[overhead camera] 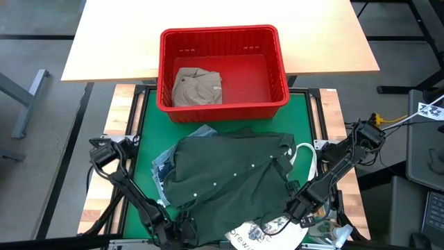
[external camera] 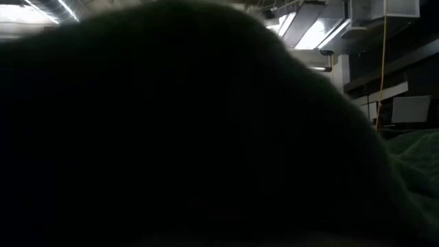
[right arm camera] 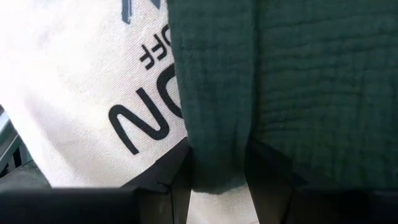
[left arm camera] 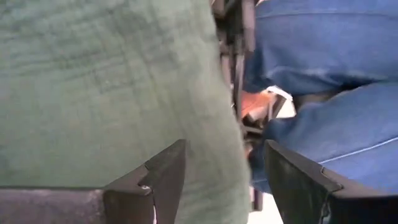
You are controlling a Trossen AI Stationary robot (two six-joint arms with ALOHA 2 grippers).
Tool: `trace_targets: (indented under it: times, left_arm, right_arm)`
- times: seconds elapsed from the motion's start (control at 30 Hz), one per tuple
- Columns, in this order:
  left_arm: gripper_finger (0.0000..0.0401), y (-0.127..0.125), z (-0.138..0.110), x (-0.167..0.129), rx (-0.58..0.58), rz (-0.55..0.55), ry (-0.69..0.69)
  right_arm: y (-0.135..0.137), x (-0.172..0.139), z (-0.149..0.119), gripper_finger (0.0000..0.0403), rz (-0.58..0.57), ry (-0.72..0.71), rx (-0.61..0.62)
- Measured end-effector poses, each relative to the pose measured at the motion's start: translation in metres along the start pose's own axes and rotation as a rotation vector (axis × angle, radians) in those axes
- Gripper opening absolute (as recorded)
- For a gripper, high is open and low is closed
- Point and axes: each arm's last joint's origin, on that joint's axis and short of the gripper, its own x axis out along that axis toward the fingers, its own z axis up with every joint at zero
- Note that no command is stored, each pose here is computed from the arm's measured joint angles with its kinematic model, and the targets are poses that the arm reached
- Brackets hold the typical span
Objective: Fold Laundry from Bin
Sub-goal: Fold the dark green polo shirt
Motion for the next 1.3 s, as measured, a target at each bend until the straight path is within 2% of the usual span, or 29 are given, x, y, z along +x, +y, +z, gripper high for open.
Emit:
trace_targets:
  times: [0.2, 0.37, 0.57, 0.8, 1.0, 1.17, 1.3]
  left_arm:
    - [0.0206, 0.003, -0.008, 0.010, 0.083, 0.019, 0.027]
    - [0.0193, 0.004, -0.010, 0.013, 0.097, 0.028, 0.025]
    - [0.0116, 0.004, -0.010, 0.013, 0.075, 0.028, 0.024]
    - [0.0009, 0.004, -0.011, 0.013, -0.021, 0.020, 0.038]
    - [0.0003, 0.004, -0.010, 0.013, -0.138, 0.013, 0.045]
    - [0.0002, 0.001, -0.006, 0.006, -0.192, -0.015, 0.047]
    - [0.0001, -0.006, 0.008, -0.012, -0.208, -0.066, 0.014]
  right_arm:
    - [0.000, 0.000, 0.000, 0.0136, 0.000, 0.000, 0.007]
    - [0.000, 0.000, 0.000, 0.0136, 0.000, 0.000, 0.007]
    - [0.000, 0.000, 0.000, 0.0130, 0.006, 0.004, 0.005]
    - [0.001, 0.000, -0.001, 0.0073, 0.029, 0.022, 0.000]
    - [0.002, 0.000, -0.001, 0.0011, 0.059, 0.045, 0.000]
    - [0.007, -0.006, 0.003, 0.0018, 0.080, 0.037, -0.005]
    - [0.018, -0.020, 0.013, 0.0009, 0.121, -0.011, -0.020]
